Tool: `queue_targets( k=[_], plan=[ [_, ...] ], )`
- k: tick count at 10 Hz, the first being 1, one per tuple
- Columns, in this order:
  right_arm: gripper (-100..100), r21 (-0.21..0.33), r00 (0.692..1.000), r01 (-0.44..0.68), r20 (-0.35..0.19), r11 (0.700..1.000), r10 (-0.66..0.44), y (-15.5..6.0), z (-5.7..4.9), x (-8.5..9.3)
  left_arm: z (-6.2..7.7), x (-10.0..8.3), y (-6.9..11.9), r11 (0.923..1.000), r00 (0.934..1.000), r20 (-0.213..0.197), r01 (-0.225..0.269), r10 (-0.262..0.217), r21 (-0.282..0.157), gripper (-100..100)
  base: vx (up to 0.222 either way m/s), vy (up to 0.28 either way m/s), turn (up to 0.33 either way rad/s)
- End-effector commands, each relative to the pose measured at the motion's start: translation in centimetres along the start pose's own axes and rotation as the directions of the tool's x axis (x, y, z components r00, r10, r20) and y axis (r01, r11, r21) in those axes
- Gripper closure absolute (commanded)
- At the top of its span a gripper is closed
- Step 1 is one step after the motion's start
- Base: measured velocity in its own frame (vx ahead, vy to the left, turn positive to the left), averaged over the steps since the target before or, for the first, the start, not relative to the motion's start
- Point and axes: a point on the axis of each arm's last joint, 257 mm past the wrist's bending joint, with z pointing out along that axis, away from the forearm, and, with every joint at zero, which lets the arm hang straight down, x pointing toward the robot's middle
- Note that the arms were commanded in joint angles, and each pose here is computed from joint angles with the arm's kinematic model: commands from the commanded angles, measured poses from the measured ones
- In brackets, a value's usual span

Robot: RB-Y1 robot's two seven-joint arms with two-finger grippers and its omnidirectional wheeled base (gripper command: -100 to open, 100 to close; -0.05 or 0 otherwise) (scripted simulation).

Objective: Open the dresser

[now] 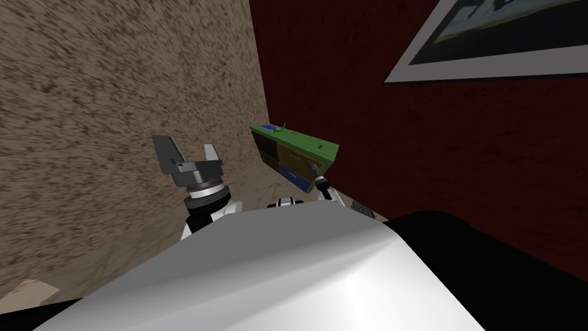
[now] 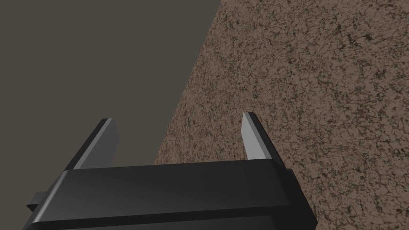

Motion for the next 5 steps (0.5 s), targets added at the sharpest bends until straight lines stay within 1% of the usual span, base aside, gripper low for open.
queue_targets(
  k=[1,2,3,4,5],
  plan=[
    [-100,0.049,0.995,0.094,-0.046,0.994,-0.092,-1.8,0.5,1.6,0.0,0.0,0.0,1.0000,1.0000,0.000,0.000,0.000,0.000,0,0.065,0.103,-0.030],
    [-100,0.077,0.988,0.139,-0.074,0.987,-0.134,-3.0,0.6,2.5,0.0,0.0,0.0,1.0000,1.0000,0.000,0.000,0.000,0.000,0,0.100,0.132,-0.066],
    [-100,0.077,0.987,0.150,-0.075,0.986,-0.144,-3.0,0.6,2.6,0.0,0.0,0.0,1.0000,1.0000,0.000,0.000,0.000,0.000,0,0.076,0.110,-0.026],
    [-100,0.104,0.975,0.207,-0.107,0.973,-0.196,-4.3,0.7,3.4,0.0,0.0,0.0,1.0000,1.0000,0.000,0.000,0.000,0.000,0,0.070,0.109,-0.034],
    [-100,0.126,0.961,0.256,-0.138,0.958,-0.239,-5.5,0.7,4.2,0.0,0.0,0.0,1.0000,1.0000,0.000,0.000,0.000,0.000,0,0.117,0.154,-0.064]
  ],
)
